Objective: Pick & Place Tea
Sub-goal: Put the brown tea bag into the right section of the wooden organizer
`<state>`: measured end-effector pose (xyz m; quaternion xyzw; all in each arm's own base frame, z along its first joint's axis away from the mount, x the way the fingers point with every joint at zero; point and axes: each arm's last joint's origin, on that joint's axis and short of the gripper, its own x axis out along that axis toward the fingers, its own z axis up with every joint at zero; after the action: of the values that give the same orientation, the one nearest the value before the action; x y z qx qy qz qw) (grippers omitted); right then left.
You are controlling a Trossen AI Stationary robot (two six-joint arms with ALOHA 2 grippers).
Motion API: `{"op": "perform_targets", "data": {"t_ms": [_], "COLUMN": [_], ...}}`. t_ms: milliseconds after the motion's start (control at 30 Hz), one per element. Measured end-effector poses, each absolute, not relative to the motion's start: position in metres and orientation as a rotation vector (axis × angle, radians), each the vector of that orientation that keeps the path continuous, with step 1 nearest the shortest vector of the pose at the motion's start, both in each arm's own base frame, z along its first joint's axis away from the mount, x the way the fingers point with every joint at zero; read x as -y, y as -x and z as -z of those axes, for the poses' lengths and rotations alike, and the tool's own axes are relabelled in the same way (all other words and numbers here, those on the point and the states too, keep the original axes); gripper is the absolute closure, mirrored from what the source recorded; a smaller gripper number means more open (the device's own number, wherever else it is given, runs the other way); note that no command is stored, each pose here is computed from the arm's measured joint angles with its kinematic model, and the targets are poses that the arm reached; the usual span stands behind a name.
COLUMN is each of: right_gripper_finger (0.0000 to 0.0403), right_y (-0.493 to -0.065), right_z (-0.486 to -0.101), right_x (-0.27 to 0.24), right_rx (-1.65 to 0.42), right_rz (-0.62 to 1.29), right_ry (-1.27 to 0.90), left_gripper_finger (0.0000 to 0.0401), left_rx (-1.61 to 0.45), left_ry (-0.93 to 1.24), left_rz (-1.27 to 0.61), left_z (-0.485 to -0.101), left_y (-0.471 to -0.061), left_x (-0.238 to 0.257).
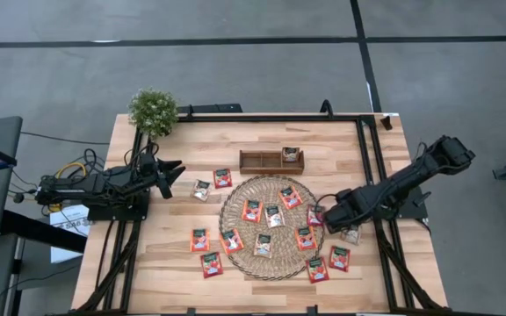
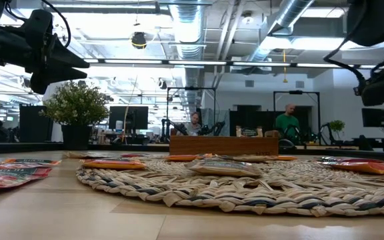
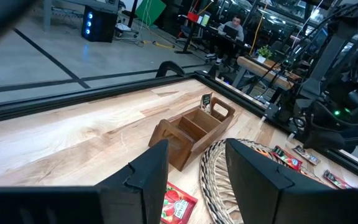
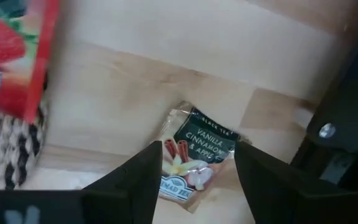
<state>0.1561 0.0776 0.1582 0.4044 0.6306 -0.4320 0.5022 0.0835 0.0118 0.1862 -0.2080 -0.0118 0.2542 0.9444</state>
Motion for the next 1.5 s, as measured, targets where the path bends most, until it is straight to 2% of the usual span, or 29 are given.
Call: {"op": "perform_targets", "data": {"t_ms": [267,1100,1500], "right_gripper_finger": [0.0209,0.0202,0.0195], "right_y": [-0.150,-0.154,-0.150], "right_z": [-0.139,-0.147,-0.147], "right_x": [-0.081,-0.083,-0.080], "right_rx": [-1.450,-1.458,-1.347], "right_rz": [1.114,1.090,1.291], "right_ry": [-1.124,-1.112,-1.174], "left_gripper_finger": [0.0250,0.0250,0.0250], "left_rx": [0.024,0.023,0.023], "left_ry": [0.423,0.424,0.423], "left_rz": [-0.518,-0.513,-0.514], "left_z": [-0.186,-0.186,-0.186], "left_y": [-0.084,-0.084,-0.084], "left_x": [-0.012,-0.012,-0.012]}}
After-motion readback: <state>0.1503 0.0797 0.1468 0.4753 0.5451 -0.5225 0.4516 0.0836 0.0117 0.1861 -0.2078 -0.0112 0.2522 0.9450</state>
